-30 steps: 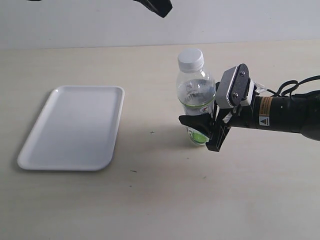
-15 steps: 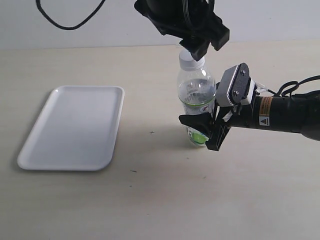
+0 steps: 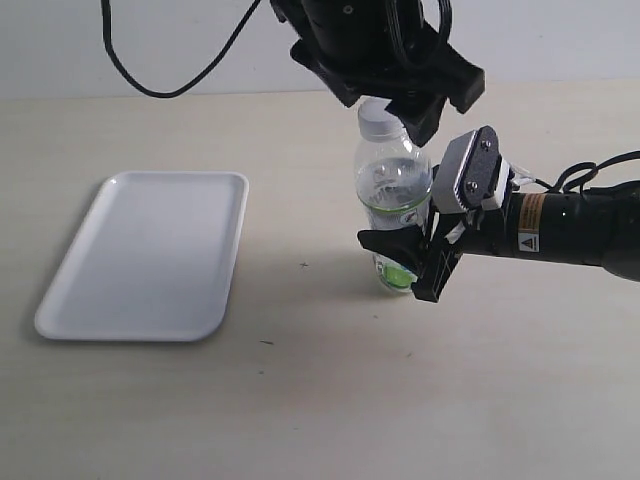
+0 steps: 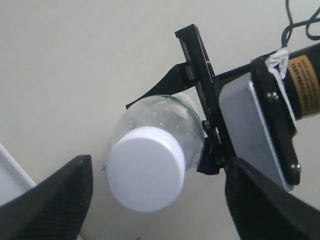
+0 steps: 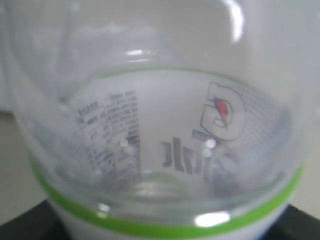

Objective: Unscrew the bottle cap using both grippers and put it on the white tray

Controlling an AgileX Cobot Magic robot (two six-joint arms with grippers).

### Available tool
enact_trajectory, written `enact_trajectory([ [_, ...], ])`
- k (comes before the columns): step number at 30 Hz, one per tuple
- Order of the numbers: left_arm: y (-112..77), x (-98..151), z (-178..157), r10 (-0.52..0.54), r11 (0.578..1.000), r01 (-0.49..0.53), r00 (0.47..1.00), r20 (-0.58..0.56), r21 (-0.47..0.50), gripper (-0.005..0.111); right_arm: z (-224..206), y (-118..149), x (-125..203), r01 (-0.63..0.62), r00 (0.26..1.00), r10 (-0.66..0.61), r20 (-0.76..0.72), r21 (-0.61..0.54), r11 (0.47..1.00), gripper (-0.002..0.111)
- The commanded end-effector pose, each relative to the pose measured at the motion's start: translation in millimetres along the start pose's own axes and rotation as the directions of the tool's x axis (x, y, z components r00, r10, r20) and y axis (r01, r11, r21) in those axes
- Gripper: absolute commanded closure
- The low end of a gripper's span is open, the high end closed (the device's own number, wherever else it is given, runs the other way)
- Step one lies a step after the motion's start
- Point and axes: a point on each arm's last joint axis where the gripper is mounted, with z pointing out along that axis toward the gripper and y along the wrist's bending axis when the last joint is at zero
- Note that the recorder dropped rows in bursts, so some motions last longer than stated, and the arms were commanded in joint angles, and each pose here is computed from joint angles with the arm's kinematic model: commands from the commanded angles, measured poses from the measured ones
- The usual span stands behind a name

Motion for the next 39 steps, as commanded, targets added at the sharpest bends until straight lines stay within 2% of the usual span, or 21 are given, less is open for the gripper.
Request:
enact_trajectory([
  [1, 17.2, -7.8, -3.3, -0.068, 0.992, 0.065, 0.997, 0.029, 0.109, 0.035, -0.5, 0.8, -3.4, 0.002, 1.000, -0.002, 0.030, -0.009, 1.000, 0.108],
  [3, 30.2, -11.9, -0.5, -0.117, 0.976, 0.108, 0.992, 0.036, 0.188, 0.035, -0.5, 1.3, -3.3, 0.008, 1.000, -0.008, 0.029, -0.014, 1.000, 0.108],
  [6, 36.3, -11.8, 10.3, -0.118, 0.975, 0.113, 0.993, 0.018, 0.191, 0.035, -0.5, 1.6, -3.3, 0.014, 0.999, -0.013, 0.029, -0.018, 1.000, 0.108],
  [14, 36.5, -11.8, 9.6, -0.102, 0.978, 0.096, 0.995, 0.023, 0.188, 0.035, -0.5, 1.3, -1.5, 0.013, 1.000, -0.013, 0.009, -0.014, 1.000, 0.108],
  [23, 36.2, -11.2, -23.5, -0.072, 0.985, 0.056, 0.993, 0.091, 0.166, 0.035, -0.5, 2.9, -0.9, 0.026, 1.000, -0.026, 0.003, -0.032, 0.999, 0.108],
  [30, 31.2, 3.5, -17.8, -0.069, 0.983, 0.062, 0.997, 0.030, 0.173, 0.035, -0.5, 3.1, -0.9, 0.045, 0.999, -0.045, 0.004, -0.034, 0.998, 0.108],
  [39, 31.1, 5.2, -17.2, -0.069, 0.983, 0.064, 0.997, 0.023, 0.173, 0.035, -0.6, 4.8, 0.2, 0.058, 0.998, -0.058, -0.006, -0.053, 0.997, 0.108],
])
